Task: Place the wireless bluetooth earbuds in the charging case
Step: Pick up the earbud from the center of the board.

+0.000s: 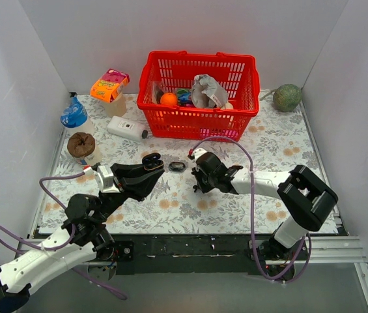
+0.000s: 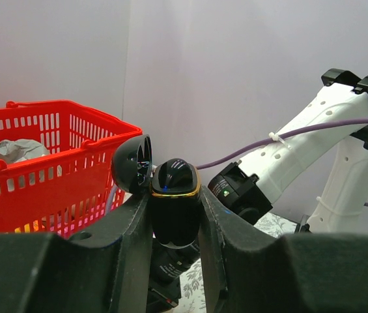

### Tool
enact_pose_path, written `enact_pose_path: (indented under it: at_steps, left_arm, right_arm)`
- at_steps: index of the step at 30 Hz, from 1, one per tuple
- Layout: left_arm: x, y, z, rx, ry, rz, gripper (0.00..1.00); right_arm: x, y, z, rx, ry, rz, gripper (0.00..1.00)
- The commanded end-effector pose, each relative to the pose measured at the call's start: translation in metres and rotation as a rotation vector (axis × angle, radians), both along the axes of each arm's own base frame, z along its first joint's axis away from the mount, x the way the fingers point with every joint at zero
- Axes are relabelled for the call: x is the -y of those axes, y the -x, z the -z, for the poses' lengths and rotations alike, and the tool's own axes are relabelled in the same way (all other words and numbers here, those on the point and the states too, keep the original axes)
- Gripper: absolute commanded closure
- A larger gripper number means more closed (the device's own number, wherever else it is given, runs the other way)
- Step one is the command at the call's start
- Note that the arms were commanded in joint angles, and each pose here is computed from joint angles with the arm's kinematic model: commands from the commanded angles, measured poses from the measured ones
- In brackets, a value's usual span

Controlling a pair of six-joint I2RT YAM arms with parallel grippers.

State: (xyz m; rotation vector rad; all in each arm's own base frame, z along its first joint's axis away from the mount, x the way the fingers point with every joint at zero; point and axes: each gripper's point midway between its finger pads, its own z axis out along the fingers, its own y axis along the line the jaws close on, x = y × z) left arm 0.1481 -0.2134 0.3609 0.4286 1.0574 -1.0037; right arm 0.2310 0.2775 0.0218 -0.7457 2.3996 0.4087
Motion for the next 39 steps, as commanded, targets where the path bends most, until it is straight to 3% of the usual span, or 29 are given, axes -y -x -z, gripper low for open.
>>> enact_pose_path:
  at_steps: [1,8,16,19,39]
  left_arm:
    - [-0.004,-0.002,0.0,0.009,-0.007,-0.023,1.0]
    - [-0.009,-0.007,0.0,0.001,-0.003,-0.06,1.0]
    - [-0.009,-0.008,-0.001,0.007,0.0,-0.065,1.0]
    - [-0.009,-0.008,-0.002,0.004,-0.001,-0.066,1.0]
    - [-0.006,-0.009,0.003,-0.013,-0.004,-0.056,1.0]
  right_arm:
    - [-0.009,-0.005,0.001,-0.015,0.012,-0.031,0.84]
    - [0.012,-0.025,-0.024,0.033,0.009,0.121,0.75]
    - [-0.017,-0.018,-0.055,-0.044,-0.1,0.046,0.34]
    - [-0.024,-0.016,-0.051,-0.083,-0.096,0.045,0.29]
    - [-0.023,-0.011,-0.015,-0.149,0.058,0.138,0.38]
